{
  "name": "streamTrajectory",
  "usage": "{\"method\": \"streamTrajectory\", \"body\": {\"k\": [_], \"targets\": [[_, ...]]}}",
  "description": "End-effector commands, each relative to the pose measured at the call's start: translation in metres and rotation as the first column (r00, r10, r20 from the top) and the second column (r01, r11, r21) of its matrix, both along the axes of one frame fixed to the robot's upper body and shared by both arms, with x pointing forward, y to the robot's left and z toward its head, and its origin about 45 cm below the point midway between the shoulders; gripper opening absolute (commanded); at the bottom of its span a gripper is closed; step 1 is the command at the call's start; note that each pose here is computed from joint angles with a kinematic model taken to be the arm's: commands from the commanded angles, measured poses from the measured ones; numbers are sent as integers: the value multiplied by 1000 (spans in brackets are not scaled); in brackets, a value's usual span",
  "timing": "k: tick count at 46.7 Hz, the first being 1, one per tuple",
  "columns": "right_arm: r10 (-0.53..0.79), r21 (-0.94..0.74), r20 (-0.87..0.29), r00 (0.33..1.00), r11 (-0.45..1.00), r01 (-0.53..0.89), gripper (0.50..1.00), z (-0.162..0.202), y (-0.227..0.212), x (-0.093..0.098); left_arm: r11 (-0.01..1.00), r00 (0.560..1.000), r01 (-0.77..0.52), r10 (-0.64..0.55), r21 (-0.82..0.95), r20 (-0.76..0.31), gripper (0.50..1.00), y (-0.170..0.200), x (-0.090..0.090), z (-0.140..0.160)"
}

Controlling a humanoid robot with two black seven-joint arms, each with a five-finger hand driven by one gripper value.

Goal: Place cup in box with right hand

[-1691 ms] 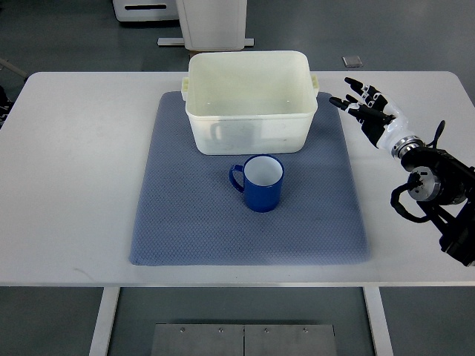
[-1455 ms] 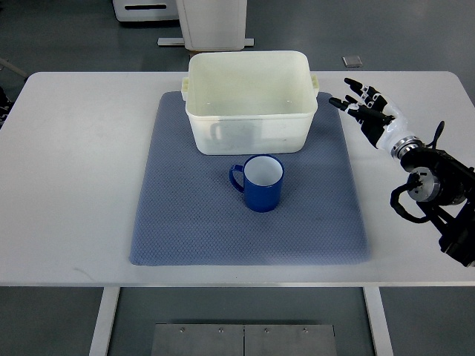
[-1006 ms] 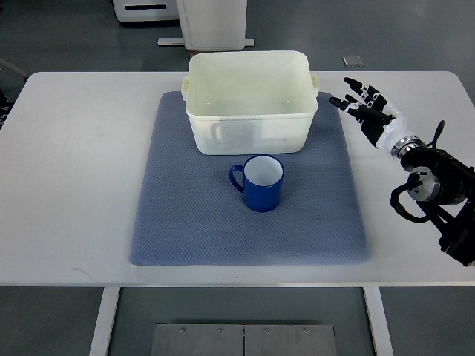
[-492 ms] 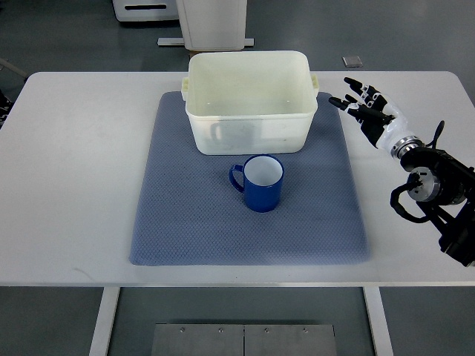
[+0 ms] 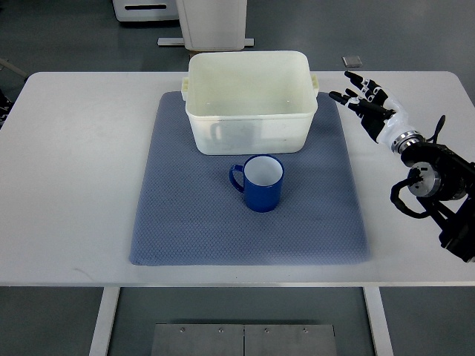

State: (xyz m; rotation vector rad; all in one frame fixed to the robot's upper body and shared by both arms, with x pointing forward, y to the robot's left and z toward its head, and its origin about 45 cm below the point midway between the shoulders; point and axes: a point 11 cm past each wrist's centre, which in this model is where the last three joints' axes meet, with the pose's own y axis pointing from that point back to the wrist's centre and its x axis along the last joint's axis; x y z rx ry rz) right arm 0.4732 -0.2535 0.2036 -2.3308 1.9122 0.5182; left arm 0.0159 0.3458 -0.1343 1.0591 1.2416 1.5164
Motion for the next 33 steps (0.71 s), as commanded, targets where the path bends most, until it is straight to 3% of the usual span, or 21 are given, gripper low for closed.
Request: {"method": "streamTrajectory", "body": {"k": [1, 12, 33], "targets": [[1, 1, 0, 1000, 1000, -1, 1000, 0, 1, 0, 1000, 1000, 0, 0, 0, 0, 1000, 0, 0, 0], [0, 18, 40, 999, 1000, -1, 1000, 8, 4, 1, 1000, 1000, -1, 1, 0, 0, 1000, 0, 0, 0], [78, 63, 232, 969, 993, -95, 1000, 67, 22, -6, 1000, 1000, -1, 1, 0, 0, 1000, 0, 0, 0]]}}
